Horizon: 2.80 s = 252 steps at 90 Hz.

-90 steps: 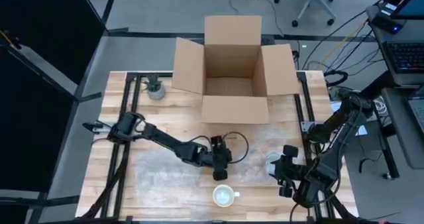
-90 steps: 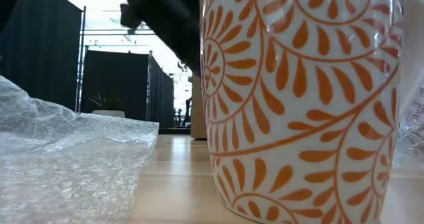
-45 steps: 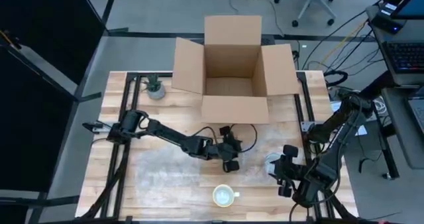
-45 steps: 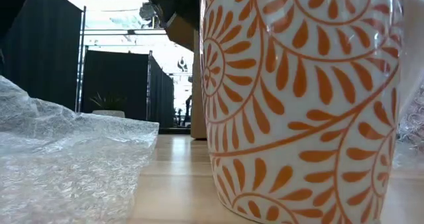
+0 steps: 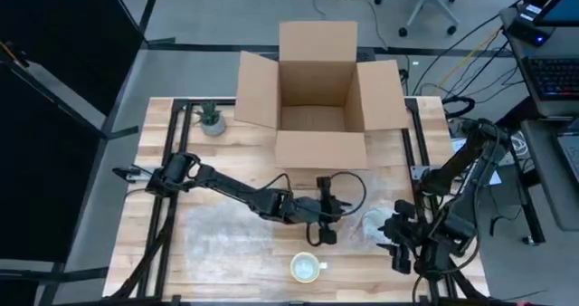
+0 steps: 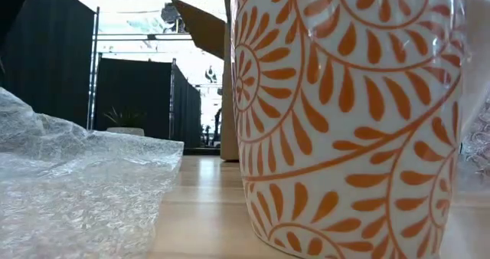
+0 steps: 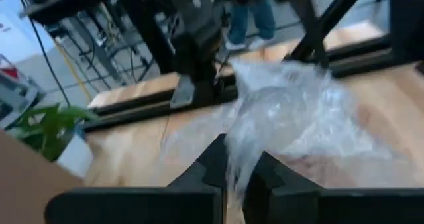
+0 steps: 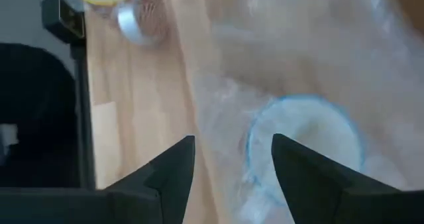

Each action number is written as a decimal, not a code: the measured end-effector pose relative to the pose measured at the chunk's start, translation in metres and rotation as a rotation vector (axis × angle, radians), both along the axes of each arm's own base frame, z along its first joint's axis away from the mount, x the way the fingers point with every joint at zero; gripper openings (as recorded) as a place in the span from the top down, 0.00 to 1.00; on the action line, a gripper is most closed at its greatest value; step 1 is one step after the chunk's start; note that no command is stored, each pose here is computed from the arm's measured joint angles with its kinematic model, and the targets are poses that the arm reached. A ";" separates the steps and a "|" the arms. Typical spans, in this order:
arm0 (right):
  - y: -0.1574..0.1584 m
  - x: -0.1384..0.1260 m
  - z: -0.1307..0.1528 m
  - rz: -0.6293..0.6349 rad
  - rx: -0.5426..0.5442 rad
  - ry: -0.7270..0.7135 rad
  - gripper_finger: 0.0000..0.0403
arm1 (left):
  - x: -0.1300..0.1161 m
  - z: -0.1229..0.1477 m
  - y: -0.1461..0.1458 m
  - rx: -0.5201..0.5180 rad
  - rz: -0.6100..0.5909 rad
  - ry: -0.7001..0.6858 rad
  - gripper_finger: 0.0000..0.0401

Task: Wrap mug
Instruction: Wrap the red patterned mug with bubble wrap

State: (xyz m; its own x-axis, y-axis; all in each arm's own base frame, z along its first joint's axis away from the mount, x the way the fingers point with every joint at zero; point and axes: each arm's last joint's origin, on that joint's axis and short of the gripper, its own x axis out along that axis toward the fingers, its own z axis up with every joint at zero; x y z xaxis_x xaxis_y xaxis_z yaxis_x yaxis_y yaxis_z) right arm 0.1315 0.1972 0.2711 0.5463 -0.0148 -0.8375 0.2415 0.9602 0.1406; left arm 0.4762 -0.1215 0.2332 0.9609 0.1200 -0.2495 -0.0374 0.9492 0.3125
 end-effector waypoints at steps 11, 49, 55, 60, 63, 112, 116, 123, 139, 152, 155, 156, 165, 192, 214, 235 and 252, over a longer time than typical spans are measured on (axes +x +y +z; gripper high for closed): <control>0.003 -0.002 -0.002 -0.022 0.017 0.012 0.54 | 0.002 0.008 -0.002 -0.037 -0.065 -0.069 0.98; 0.003 -0.008 -0.004 -0.022 0.003 0.041 0.54 | 0.006 0.017 -0.010 -0.115 -0.344 -0.203 0.98; 0.001 -0.008 -0.004 -0.029 -0.029 0.033 0.54 | 0.007 0.014 -0.011 -0.118 -0.369 -0.195 0.98; -0.001 -0.007 -0.004 -0.038 -0.064 -0.003 0.54 | 0.008 0.009 -0.012 -0.119 -0.379 -0.190 0.98; -0.002 -0.007 -0.003 -0.044 -0.082 -0.030 0.54 | 0.010 0.006 -0.012 -0.119 -0.377 -0.193 0.98; -0.002 0.008 0.003 -0.038 -0.176 -0.243 0.54 | 0.013 -0.002 -0.009 -0.113 -0.352 -0.183 0.98; -0.003 0.010 0.003 -0.029 -0.205 -0.251 0.54 | 0.013 -0.002 -0.009 -0.115 -0.361 -0.182 0.98; -0.006 0.014 0.004 -0.007 -0.251 -0.255 0.54 | 0.013 -0.002 -0.009 -0.116 -0.365 -0.182 0.98; -0.002 0.021 0.005 0.131 -0.333 -0.266 0.54 | 0.013 -0.002 -0.009 -0.116 -0.367 -0.181 0.98; -0.004 0.029 0.001 0.117 -0.359 -0.242 0.54 | 0.013 -0.002 -0.009 -0.117 -0.367 -0.189 0.98; -0.005 0.031 -0.001 0.111 -0.365 -0.236 0.55 | 0.013 -0.002 -0.009 -0.117 -0.367 -0.190 0.98; -0.005 0.032 -0.001 0.109 -0.368 -0.234 0.56 | 0.013 -0.002 -0.009 -0.117 -0.367 -0.190 0.98; -0.007 0.038 -0.005 0.111 -0.397 -0.217 0.65 | 0.013 -0.002 -0.009 -0.117 -0.367 -0.189 0.98; -0.007 0.037 -0.006 0.132 -0.394 -0.183 0.97 | 0.012 -0.004 -0.009 -0.111 -0.346 -0.148 0.98; -0.009 0.037 -0.007 0.128 -0.391 -0.168 0.99 | -0.002 -0.002 -0.002 -0.039 -0.164 0.089 0.98; -0.010 0.034 -0.007 0.141 -0.399 -0.142 1.00 | -0.014 0.011 -0.001 -0.023 -0.146 0.147 0.98; -0.010 0.034 -0.008 0.142 -0.403 -0.140 1.00 | -0.026 0.016 -0.006 -0.112 -0.125 0.241 0.97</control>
State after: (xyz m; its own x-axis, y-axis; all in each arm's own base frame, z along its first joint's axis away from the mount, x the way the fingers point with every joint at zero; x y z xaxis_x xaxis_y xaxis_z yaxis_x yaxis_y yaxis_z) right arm 0.1656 0.1872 0.2636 0.6738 -0.2413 -0.6984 0.1084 0.9672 -0.2295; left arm 0.4501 -0.1273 0.2492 0.8780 -0.0372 -0.4773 0.1450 0.9708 0.1911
